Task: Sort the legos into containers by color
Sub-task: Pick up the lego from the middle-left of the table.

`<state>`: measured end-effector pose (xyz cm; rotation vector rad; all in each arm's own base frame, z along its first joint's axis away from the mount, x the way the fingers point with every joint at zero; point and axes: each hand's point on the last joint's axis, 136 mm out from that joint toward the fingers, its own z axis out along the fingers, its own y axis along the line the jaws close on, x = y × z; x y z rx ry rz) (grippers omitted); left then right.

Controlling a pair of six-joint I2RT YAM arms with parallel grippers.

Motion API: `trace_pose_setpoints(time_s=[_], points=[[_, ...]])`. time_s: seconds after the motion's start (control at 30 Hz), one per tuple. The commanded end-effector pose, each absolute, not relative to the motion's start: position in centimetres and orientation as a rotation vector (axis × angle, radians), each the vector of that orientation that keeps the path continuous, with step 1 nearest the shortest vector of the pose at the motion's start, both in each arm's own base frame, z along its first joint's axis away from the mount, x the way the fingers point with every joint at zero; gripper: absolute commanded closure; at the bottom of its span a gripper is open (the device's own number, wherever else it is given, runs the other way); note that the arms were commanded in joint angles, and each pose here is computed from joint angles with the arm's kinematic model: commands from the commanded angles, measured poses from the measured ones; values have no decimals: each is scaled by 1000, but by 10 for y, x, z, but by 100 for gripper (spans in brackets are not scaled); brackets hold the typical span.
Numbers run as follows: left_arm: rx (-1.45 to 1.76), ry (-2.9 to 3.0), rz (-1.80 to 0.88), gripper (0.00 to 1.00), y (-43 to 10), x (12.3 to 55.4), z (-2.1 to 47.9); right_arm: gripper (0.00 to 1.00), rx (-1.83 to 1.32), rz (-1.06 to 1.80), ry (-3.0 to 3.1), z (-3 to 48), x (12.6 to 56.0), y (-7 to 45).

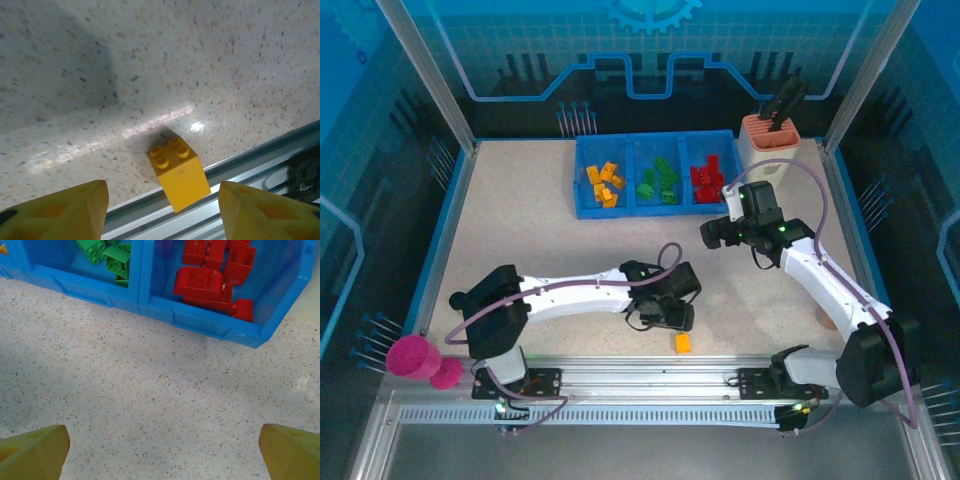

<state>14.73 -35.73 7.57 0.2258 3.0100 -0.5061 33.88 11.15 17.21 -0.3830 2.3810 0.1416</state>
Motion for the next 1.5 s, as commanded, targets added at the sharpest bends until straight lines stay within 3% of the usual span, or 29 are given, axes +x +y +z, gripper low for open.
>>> trace_pose_setpoints(time_s=[0.0, 0.6, 0.77, 0.93, 1.07, 1.27, 1.47], points=[[183, 3067, -533, 37, -370, 134, 76, 2, -343, 134, 2333, 186, 345, 106], [144, 3202, -398, 35, -382, 106, 33, 2, -315, 162, 2311, 188, 344, 104], [131, 3198, -329, 44, -378, 111, 24, 2, -309, 159, 2304, 188, 342, 102], [68, 3191, -316, 62, -368, 120, 20, 2, -301, 145, 2306, 187, 341, 99], [14, 3182, -316, 70, -353, 133, 18, 2, -296, 126, 2304, 186, 339, 96], [119, 3010, -180, 72, -306, 208, 65, 1, -284, 116, 2317, 179, 336, 93], [57, 2670, -13, 70, -224, 337, 159, 2, -268, 112, 2349, 167, 335, 92]])
